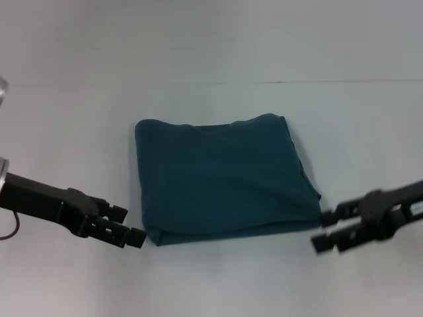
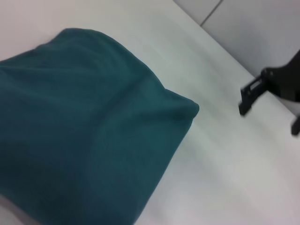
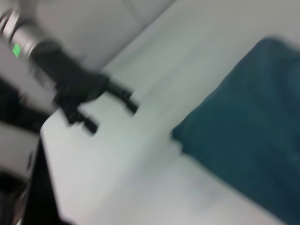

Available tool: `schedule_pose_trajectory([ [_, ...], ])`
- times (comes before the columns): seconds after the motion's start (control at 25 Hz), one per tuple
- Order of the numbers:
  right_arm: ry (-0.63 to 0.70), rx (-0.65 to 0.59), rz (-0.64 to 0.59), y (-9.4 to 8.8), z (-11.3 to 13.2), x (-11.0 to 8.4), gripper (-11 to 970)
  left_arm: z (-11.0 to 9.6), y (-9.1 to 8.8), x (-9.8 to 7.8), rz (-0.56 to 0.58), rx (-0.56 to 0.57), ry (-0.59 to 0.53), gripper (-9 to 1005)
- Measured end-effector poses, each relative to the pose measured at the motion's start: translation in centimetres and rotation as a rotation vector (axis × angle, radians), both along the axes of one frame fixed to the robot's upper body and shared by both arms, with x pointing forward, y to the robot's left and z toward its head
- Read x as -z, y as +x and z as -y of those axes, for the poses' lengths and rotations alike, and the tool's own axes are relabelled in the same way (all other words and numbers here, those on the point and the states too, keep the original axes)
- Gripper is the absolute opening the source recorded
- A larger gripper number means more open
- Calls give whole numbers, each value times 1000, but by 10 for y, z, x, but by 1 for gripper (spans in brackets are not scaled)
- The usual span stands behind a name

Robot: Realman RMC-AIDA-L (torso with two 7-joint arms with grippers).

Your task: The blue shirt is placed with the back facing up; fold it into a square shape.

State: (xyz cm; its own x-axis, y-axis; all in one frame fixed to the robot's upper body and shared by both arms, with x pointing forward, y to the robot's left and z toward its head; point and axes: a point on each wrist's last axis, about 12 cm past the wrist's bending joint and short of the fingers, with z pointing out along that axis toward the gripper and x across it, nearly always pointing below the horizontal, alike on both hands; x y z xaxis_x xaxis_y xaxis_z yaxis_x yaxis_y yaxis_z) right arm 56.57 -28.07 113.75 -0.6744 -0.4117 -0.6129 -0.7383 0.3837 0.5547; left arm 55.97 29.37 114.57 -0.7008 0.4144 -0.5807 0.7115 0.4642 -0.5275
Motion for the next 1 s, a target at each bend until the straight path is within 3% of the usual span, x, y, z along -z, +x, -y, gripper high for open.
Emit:
schedule_pose_trajectory([
  [0.2, -6, -108, -41, -7, -23, 6, 886, 6, 1, -3, -24, 29, 0, 965],
  [0.44, 19, -155, -13, -10, -46, 14, 886, 25, 1, 8, -20, 53, -9, 965],
  [0.72, 13, -137, 12, -6, -45, 13, 886, 41, 4, 9, -10, 102, 30, 965],
  [1.0, 57, 11, 93, 8, -27, 3, 886, 53, 9, 1, 101, 62, 23, 966],
])
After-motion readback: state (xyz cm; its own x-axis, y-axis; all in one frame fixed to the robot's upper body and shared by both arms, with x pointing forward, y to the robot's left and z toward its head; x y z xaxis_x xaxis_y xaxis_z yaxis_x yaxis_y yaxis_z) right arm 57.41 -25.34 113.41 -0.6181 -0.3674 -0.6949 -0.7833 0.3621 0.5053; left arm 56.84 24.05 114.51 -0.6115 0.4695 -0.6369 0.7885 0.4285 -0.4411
